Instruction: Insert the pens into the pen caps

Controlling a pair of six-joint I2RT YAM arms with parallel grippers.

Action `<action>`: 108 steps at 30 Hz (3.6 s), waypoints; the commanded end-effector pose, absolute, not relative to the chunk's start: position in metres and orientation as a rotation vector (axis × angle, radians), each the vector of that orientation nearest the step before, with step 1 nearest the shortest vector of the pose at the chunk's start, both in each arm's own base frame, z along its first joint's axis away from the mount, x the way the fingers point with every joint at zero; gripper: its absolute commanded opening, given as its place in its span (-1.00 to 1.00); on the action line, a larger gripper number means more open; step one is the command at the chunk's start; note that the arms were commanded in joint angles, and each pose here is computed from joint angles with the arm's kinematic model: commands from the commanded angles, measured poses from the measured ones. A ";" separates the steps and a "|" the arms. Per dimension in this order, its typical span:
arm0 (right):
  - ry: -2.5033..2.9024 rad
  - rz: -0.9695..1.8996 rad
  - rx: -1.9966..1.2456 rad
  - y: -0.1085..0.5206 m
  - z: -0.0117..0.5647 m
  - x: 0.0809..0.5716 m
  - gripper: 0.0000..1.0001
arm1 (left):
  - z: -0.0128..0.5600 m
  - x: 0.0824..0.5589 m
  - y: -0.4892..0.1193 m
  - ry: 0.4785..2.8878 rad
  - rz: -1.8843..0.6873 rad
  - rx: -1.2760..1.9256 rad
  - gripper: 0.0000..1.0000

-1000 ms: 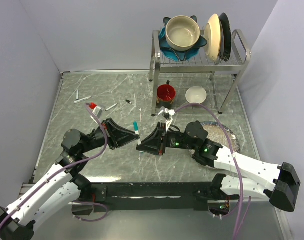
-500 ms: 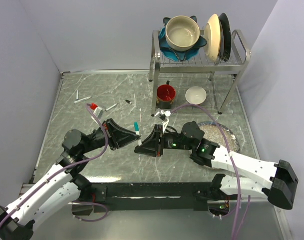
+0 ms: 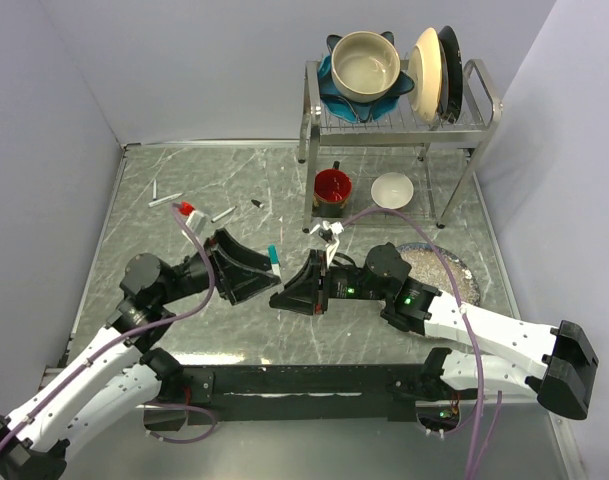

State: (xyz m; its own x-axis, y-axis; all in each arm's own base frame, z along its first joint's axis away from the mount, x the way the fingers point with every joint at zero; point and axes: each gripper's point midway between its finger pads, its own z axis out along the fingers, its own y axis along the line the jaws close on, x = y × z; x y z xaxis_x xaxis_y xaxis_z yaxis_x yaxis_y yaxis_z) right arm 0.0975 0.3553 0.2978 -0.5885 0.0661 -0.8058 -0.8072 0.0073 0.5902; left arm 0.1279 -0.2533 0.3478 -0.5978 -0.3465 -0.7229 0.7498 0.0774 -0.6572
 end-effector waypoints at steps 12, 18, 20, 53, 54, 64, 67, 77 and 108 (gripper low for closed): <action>1.514 1.707 -0.836 0.353 0.320 0.079 -1.00 | 0.396 0.135 -0.257 1.415 -1.620 0.467 0.39; 1.525 1.699 -0.841 0.354 0.316 0.079 -1.00 | 0.401 0.137 -0.256 1.408 -1.601 0.466 0.31; 1.526 1.698 -0.842 0.354 0.316 0.079 -1.00 | 0.401 0.137 -0.257 1.410 -1.602 0.470 0.28; 1.242 1.610 -0.568 0.338 0.437 0.145 -1.00 | 0.296 0.104 -0.263 1.545 -1.891 0.369 -0.98; 1.246 1.602 -0.571 0.342 0.436 0.149 -1.00 | 0.294 0.103 -0.263 1.551 -1.893 0.357 -0.98; 1.209 1.589 -0.545 0.348 0.449 0.167 -1.00 | 0.263 0.087 -0.273 1.601 -1.973 0.298 -0.98; 1.178 1.580 -0.534 0.344 0.459 0.171 -1.00 | 0.254 0.081 -0.285 1.667 -1.929 0.319 -0.98; 1.208 1.466 -0.523 0.337 0.460 0.188 -1.00 | 0.219 0.060 -0.296 1.813 -1.871 0.421 -0.98; 1.348 1.332 -0.561 0.329 0.414 0.199 -0.95 | 0.260 0.109 -0.296 1.958 -1.361 0.428 -0.98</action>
State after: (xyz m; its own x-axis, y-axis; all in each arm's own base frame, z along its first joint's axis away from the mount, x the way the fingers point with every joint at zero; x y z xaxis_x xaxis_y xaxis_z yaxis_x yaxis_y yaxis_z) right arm 0.1216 0.3496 0.3058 -0.5758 -0.1339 -0.8065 -0.8175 0.0791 0.5705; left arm 0.1678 -0.2591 0.3756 -0.4130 -0.6420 -0.6459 0.6597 0.2781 -0.6982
